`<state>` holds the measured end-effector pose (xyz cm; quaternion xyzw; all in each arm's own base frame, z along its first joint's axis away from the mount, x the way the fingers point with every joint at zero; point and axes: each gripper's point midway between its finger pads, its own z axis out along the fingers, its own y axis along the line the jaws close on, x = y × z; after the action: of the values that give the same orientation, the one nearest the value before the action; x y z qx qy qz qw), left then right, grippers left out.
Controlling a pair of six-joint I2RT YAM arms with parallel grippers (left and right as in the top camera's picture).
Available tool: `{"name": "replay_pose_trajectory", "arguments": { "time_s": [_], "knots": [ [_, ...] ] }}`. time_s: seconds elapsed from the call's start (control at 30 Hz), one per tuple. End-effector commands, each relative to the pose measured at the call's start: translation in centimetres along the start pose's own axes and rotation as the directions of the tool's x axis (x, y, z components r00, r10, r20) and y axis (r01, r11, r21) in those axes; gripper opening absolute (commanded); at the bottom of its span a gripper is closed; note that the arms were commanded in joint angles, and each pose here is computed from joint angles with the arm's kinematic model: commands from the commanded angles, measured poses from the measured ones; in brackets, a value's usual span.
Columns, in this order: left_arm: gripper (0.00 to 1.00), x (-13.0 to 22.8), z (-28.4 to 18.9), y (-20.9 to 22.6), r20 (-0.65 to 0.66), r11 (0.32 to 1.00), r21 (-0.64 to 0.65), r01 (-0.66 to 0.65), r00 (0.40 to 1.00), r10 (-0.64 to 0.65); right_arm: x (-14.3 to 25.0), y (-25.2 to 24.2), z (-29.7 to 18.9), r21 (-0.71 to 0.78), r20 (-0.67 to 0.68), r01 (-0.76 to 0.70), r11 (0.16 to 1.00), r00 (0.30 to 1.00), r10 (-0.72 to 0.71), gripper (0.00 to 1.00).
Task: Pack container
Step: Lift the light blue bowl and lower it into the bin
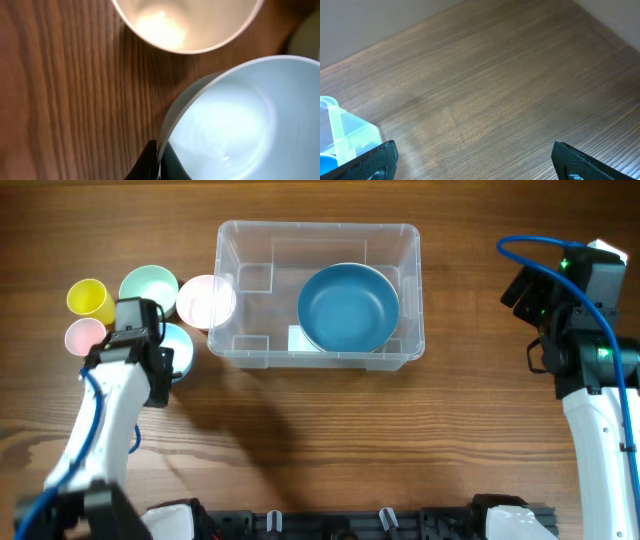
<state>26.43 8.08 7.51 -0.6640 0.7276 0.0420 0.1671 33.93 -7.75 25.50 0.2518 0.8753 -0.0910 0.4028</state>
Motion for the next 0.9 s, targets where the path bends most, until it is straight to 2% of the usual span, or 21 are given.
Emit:
{"name": "replay_pose_trajectory", "arguments": {
  "time_s": [0.0,0.13,0.2,0.27,0.37,0.43,0.57,0.6,0.73,0.77,0.87],
  "knots": [
    [0.04,-1.0,-3.6,-0.1,0.021,0.994,0.106,0.014,1.0,-0.016,-0.3,-0.2,0.1,0.013,0.008,-0.015,1.0,1.0,0.015,1.0],
    [0.04,0.1,-7.9,-1.4,-0.03,0.947,0.313,-0.074,0.996,0.088,-0.3,-0.2,0.1,0.013,0.008,-0.014,1.0,1.0,0.014,1.0],
    [0.04,0.7,-10.5,-2.6,-0.043,0.884,0.453,-0.113,0.988,0.148,-0.3,-0.2,0.1,0.013,0.008,-0.014,1.0,1.0,0.014,1.0],
    [0.04,1.5,-13.7,-4.3,-0.043,0.782,0.606,-0.146,0.976,0.215,-0.3,-0.2,0.0,0.013,0.008,-0.015,1.0,1.0,0.015,1.0],
    [0.04,3.0,-20.6,-7.0,-0.006,0.509,0.844,-0.17,0.946,0.325,-0.3,-0.2,0.1,0.013,0.008,-0.015,1.0,1.0,0.015,1.0],
    [0.04,3.4,-23.9,-8.0,0.036,0.37,0.913,-0.174,0.936,0.351,-0.3,-0.2,0.1,0.013,0.008,-0.015,1.0,1.0,0.015,0.99],
    [0.04,4.8,-26.5,-9.6,0.109,0.236,0.948,-0.214,0.913,0.394,-0.3,-0.2,0.1,0.013,0.008,-0.015,1.0,1.0,0.015,0.99],
    [0.04,5.7,-26.7,-10.6,0.125,0.212,0.95,-0.228,0.903,0.41,-0.3,-0.2,0.1,0.013,0.008,-0.014,1.0,1.0,0.014,1.0],
    [0.04,7.7,-26.6,-13.6,0.207,0.21,0.918,-0.337,0.857,0.473,-0.3,-0.2,0.1,0.013,0.008,-0.014,1.0,1.0,0.014,1.0],
    [0.04,8.9,-26.8,-15.8,0.278,0.225,0.865,-0.448,0.803,0.528,-0.3,-0.2,0.1,0.013,0.008,-0.014,1.0,1.0,0.014,1.0],
    [0.04,8.9,-26.4,-17.9,0.359,0.308,0.741,-0.596,0.741,0.568,-0.3,-0.2,0.1,0.013,0.008,-0.014,1.0,1.0,0.014,1.0]
  ]
}}
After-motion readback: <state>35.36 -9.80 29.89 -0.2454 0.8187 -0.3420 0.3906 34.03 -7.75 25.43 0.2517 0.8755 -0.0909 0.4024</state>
